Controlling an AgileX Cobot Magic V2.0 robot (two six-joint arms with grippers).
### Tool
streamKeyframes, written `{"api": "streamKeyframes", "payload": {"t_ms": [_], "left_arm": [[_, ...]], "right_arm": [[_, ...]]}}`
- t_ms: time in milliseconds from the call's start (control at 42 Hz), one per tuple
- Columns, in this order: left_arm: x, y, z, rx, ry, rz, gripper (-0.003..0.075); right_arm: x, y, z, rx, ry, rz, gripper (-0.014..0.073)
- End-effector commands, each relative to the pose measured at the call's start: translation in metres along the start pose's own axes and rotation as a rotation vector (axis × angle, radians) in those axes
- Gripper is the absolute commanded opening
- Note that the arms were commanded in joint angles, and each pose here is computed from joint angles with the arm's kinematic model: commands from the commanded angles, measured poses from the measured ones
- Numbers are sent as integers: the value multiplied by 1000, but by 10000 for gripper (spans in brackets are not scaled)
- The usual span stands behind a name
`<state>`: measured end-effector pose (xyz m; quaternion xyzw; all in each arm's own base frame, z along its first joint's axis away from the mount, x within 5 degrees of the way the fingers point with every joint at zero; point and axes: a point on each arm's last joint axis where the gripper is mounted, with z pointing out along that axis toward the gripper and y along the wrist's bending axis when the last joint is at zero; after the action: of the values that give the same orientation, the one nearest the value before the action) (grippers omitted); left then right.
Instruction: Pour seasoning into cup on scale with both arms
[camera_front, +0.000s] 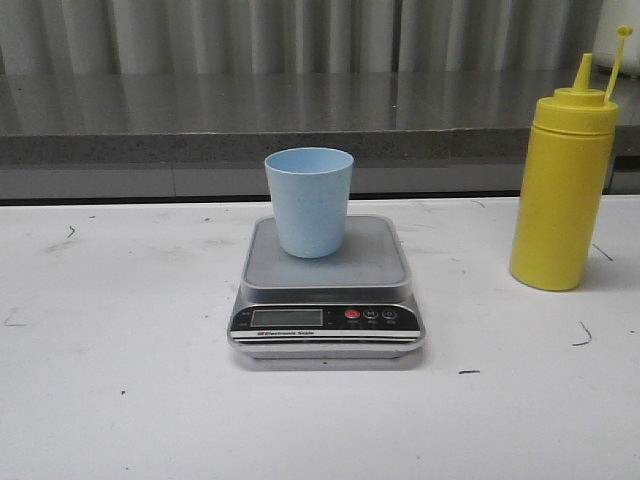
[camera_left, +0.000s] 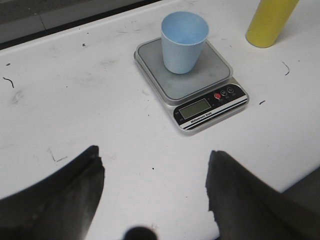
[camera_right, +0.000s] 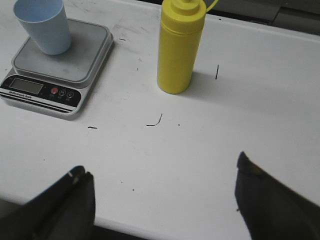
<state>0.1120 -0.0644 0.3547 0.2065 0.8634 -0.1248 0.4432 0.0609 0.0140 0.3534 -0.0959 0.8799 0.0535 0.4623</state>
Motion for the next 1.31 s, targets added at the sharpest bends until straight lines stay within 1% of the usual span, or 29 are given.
{"api": "streamKeyframes", "payload": {"t_ms": [0,24,71,95,143,190,262,310,381,429,929,1024,1071,1143,1190,1214,1262,1286], "left_arm": [[-13,-1,-7,10,-104,-2,437],[-13,-1,-7,10,-104,-2,435],[-13,-1,-7,10,-104,-2,404],[-13,-1,-7,10,-104,-2,385],[-13,-1,-7,10,-104,-2,330],[-13,-1,-7,10,-104,-2,266],[-13,-1,-7,10,-104,-2,169],[-13,-1,-7,10,-104,-2,94],[-13,-1,-7,10,-104,-2,11],[-13,-1,-7,10,-104,-2,-18],[-12,-2,-7,15,-104,-2,-20],[-9,0,-10,5,-124,-13,-20],[-4,3,-11,-8,-156,-38,-20],[6,10,-12,-57,-203,-63,-20],[15,16,-15,-106,-272,-75,-20],[21,19,-14,-126,-280,-85,-20],[32,22,-16,-161,-368,-110,-20],[40,25,-14,-183,-390,-123,-20]], "right_arm": [[-13,0,-7,1,-96,-12,464],[-13,0,-7,1,-96,-12,423],[-13,0,-7,1,-96,-12,299],[-13,0,-7,1,-96,-12,267],[-13,0,-7,1,-97,-12,141],[-13,0,-7,1,-98,-12,43],[-13,0,-7,1,-98,-12,-76],[-13,0,-7,1,-98,-12,-125],[-13,0,-7,2,-98,-13,-120],[-13,0,-7,3,-98,-14,-120],[-13,0,-7,3,-97,-14,-120],[-13,0,-7,3,-97,-14,-120],[-13,0,-7,3,-97,-14,-120],[-13,0,-7,4,-97,-14,-120],[-13,0,-7,4,-97,-14,-120],[-13,0,-7,3,-97,-14,-120],[-13,0,-7,3,-97,-14,-120],[-13,0,-7,3,-97,-14,-120]]}}
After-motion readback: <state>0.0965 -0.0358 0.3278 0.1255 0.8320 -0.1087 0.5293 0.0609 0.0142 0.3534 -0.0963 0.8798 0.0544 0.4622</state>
